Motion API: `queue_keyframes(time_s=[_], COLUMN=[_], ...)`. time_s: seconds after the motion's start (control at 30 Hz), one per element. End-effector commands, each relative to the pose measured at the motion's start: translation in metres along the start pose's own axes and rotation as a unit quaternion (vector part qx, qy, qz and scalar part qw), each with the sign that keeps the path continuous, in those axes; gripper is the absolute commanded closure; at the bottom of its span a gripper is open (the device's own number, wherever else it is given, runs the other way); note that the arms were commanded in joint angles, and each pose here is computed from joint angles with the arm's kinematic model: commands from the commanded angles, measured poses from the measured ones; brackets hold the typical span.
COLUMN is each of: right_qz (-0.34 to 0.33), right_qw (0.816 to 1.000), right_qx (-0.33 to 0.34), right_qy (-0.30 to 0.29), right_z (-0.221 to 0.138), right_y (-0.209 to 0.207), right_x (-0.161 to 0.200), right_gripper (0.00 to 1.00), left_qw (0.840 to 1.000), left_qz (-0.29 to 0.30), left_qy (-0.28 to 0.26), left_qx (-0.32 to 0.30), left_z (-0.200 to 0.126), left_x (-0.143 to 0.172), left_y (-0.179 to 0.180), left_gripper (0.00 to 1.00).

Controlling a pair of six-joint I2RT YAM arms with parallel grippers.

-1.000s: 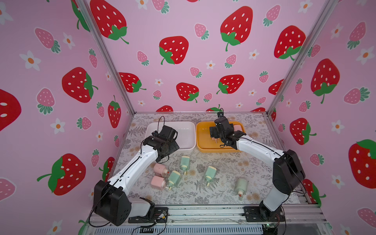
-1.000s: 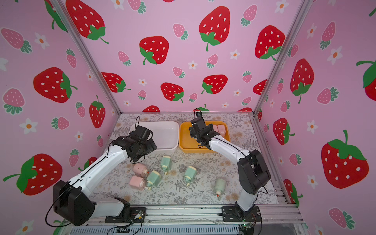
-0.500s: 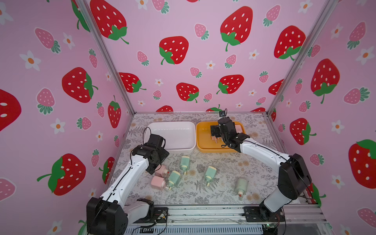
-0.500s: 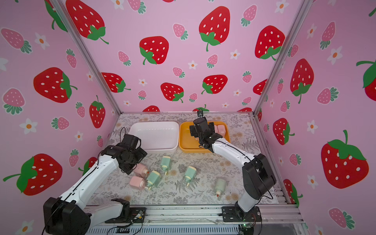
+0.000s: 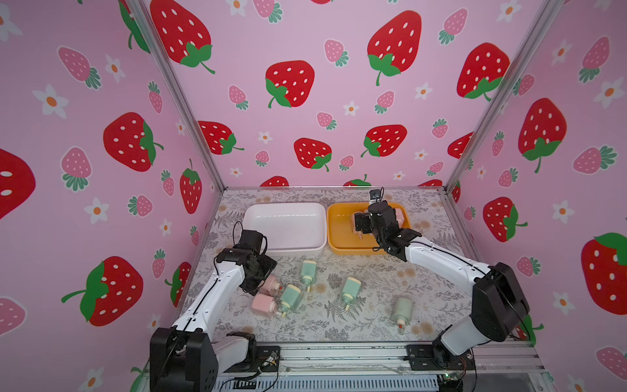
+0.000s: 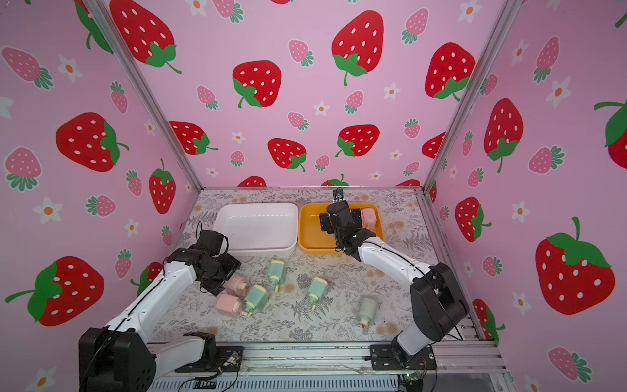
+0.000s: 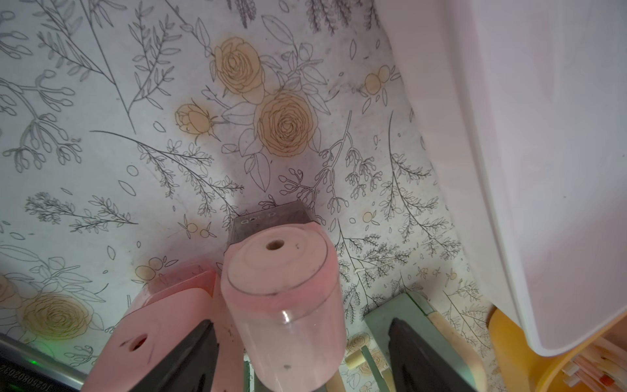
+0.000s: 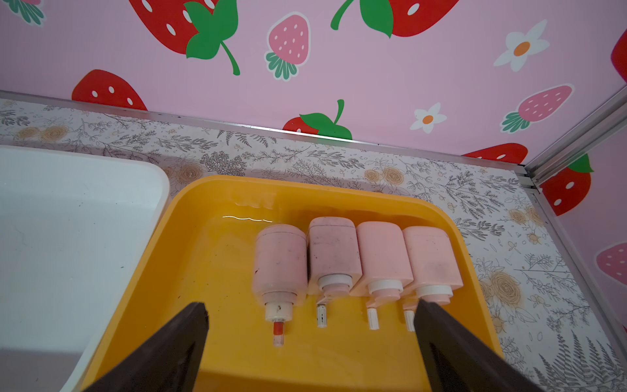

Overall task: Place the pencil sharpeners by color into the storage box
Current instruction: Pick up the pencil sharpener from the center of the board.

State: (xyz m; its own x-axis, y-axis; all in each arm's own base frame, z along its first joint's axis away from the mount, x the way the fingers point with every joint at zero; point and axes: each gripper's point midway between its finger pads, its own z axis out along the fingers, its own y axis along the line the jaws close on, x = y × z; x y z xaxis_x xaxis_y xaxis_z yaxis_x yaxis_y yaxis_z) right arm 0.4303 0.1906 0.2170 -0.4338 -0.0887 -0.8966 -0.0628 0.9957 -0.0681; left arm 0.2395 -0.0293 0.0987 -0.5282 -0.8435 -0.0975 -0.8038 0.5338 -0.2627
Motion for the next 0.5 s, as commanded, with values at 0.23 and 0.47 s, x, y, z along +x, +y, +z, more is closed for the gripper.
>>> queue_keyframes(time_s=[0.23, 0.47], right_qz=[0.017, 0.015], right_qw=[1.000, 0.999], right_qx=[-0.010, -0.013], right_qy=[-0.023, -0.025], right_z=[-0.009, -0.012], right_y=[0.003, 0.005], right_x=[-0.016, -0.016], right_gripper=[0.00, 0.00], left_qw=[1.000, 1.000], left_qz=[-0.013, -0.005], left_qy=[0.000, 0.006], left_qx=[-0.004, -0.008], left_z=[0.020, 0.027], left_x=[-0.005, -0.007], left_y=[0.011, 0.008], left_gripper=[0.20, 0.31])
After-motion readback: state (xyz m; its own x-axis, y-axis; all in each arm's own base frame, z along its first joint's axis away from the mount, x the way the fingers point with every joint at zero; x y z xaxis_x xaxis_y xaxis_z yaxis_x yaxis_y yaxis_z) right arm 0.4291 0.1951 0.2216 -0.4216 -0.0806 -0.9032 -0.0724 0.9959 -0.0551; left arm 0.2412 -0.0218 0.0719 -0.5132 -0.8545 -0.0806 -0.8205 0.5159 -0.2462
